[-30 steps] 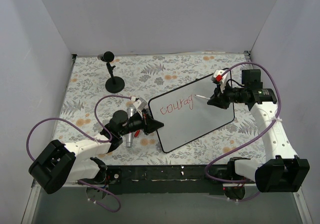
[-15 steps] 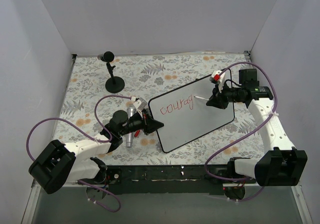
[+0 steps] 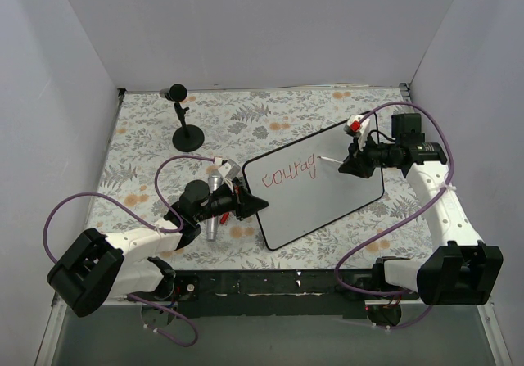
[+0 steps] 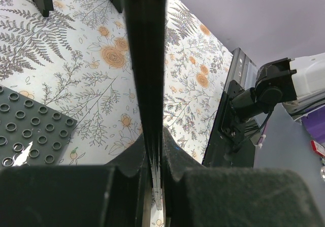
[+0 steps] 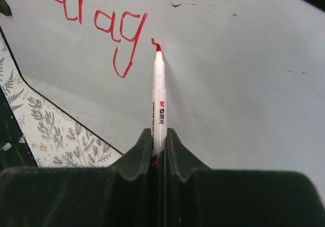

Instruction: Write a sentence on the whiteboard

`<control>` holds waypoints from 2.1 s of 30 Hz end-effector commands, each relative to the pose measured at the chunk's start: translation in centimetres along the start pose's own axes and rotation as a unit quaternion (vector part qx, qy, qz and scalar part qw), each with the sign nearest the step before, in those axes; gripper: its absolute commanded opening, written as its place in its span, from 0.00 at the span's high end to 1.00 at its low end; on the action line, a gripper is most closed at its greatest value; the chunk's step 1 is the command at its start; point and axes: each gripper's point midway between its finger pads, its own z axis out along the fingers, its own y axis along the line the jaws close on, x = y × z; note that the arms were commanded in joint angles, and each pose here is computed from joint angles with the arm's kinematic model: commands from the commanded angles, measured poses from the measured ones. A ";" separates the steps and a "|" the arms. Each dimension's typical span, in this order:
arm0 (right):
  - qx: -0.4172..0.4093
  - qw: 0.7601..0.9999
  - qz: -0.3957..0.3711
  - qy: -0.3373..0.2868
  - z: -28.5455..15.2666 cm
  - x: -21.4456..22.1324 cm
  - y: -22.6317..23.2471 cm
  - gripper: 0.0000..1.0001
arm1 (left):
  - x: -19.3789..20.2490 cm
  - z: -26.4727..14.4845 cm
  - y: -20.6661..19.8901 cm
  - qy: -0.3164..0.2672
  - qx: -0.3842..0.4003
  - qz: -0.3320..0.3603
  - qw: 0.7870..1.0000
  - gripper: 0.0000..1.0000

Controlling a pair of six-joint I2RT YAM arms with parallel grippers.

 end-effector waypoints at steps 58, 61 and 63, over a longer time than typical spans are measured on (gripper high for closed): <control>0.029 0.999 -0.025 -0.006 -2.1 -1.3 -0.7 0.99 | 0.1 0.1 0.0 0.006 0.007 0.033 0.999 1.00; -0.007 0.998 -0.054 -0.043 -3.0 -3.6 1.3 0.99 | 0.0 0.1 -0.1 0.005 0.006 0.034 0.999 1.00; -0.020 0.996 -0.065 -0.062 -3.5 -4.5 2.4 0.99 | -0.1 0.0 -0.1 0.004 0.005 0.034 0.999 1.00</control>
